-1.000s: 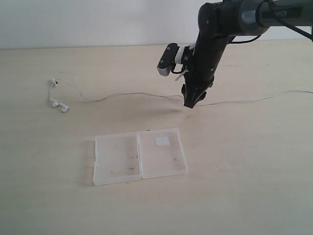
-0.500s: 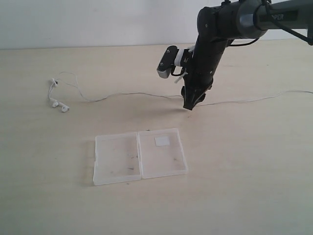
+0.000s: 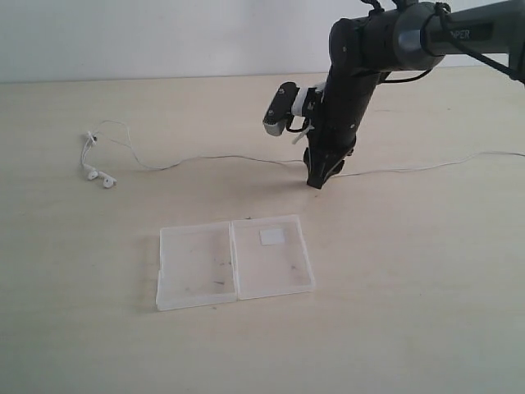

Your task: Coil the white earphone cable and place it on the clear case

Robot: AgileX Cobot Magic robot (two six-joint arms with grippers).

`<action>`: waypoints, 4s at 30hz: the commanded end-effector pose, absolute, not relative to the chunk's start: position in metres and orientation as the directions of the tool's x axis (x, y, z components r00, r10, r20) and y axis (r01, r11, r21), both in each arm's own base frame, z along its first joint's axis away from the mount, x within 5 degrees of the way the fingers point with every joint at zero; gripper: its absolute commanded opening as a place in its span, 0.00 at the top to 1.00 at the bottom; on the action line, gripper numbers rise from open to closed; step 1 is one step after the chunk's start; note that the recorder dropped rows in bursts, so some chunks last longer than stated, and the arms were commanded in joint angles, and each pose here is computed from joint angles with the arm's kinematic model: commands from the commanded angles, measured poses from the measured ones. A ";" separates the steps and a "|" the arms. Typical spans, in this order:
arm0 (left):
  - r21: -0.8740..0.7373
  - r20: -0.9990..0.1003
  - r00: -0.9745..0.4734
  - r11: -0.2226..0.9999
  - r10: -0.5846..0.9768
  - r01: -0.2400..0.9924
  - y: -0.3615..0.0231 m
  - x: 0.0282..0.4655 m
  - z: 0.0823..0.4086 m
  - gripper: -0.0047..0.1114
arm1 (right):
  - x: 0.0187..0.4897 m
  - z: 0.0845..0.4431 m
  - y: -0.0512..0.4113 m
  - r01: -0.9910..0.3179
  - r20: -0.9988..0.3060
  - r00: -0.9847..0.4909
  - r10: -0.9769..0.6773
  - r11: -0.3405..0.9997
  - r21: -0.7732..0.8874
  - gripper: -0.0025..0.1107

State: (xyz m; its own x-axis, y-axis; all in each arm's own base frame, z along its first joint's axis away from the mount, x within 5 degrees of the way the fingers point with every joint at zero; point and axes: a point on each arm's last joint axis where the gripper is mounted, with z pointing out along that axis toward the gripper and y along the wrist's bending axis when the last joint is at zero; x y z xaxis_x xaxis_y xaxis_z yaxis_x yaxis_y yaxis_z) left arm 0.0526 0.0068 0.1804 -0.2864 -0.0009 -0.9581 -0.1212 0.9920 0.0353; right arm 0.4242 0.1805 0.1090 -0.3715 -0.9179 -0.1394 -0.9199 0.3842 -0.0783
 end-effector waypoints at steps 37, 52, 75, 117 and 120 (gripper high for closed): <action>0.029 -0.960 -0.280 0.992 -0.007 -0.124 0.007 0.052 0.180 0.96 | 0.266 0.474 0.108 -0.496 -0.746 -0.359 -0.560 0.792 -0.356 0.98; 0.029 -0.960 -0.280 0.992 -0.007 -0.124 0.007 0.052 0.180 0.96 | 0.194 0.558 0.101 -0.582 -0.934 -0.166 -0.316 0.796 -0.166 0.98; 0.029 -0.960 -0.280 0.992 -0.007 -0.124 0.007 0.052 0.180 0.96 | 0.167 0.593 0.124 -0.806 -0.993 -0.111 -0.035 0.588 0.069 0.98; -0.763 -0.597 0.116 0.607 -0.794 0.222 -0.012 0.031 0.298 0.96 | 0.163 0.596 0.127 -0.832 -0.990 -0.138 0.014 0.542 0.124 0.98; -0.716 -0.646 0.054 0.629 -0.761 0.301 -0.023 0.026 0.318 0.96 | 0.163 0.596 0.127 -0.832 -0.990 -0.139 0.012 0.541 0.123 0.98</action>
